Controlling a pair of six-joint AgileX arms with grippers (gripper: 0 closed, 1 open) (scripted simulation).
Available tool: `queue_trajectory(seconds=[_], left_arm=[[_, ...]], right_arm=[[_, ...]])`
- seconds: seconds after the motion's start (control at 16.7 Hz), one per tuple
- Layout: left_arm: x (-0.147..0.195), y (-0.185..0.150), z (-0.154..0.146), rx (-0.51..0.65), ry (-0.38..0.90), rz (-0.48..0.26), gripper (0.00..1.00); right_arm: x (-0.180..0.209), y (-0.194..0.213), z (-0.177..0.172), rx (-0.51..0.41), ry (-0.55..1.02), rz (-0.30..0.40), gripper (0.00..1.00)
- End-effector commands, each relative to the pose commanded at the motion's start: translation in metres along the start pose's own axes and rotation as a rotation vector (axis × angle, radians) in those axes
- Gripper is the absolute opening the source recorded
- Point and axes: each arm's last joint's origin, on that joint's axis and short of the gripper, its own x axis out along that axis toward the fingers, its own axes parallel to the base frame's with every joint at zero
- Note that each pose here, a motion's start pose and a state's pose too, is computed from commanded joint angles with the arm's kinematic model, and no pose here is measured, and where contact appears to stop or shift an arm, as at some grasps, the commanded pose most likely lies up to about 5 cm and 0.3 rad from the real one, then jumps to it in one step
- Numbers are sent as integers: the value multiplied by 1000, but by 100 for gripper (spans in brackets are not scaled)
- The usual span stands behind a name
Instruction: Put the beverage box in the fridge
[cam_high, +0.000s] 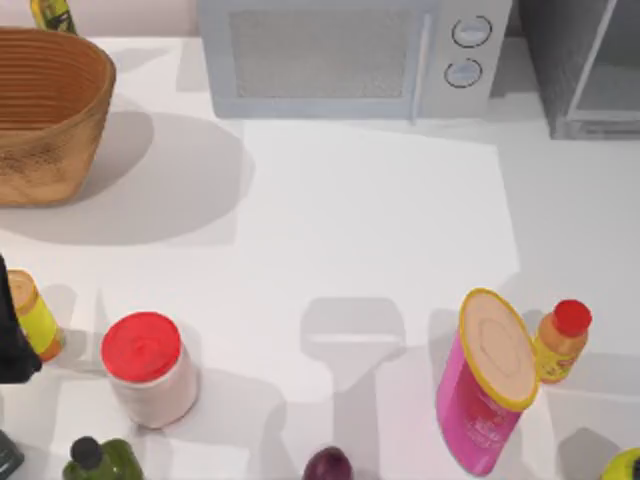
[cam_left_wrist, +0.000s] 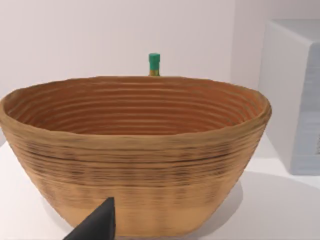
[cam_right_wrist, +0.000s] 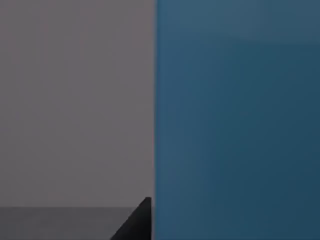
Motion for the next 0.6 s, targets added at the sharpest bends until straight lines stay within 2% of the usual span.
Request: queue_trajectory(seconds=[0.42,0.6], left_arm=[[0,0,0,0,0,0,100],[0,0,0,0,0,0,100]], right_arm=[[0,0,0,0,0,0,98],[0,0,0,0,0,0,100]])
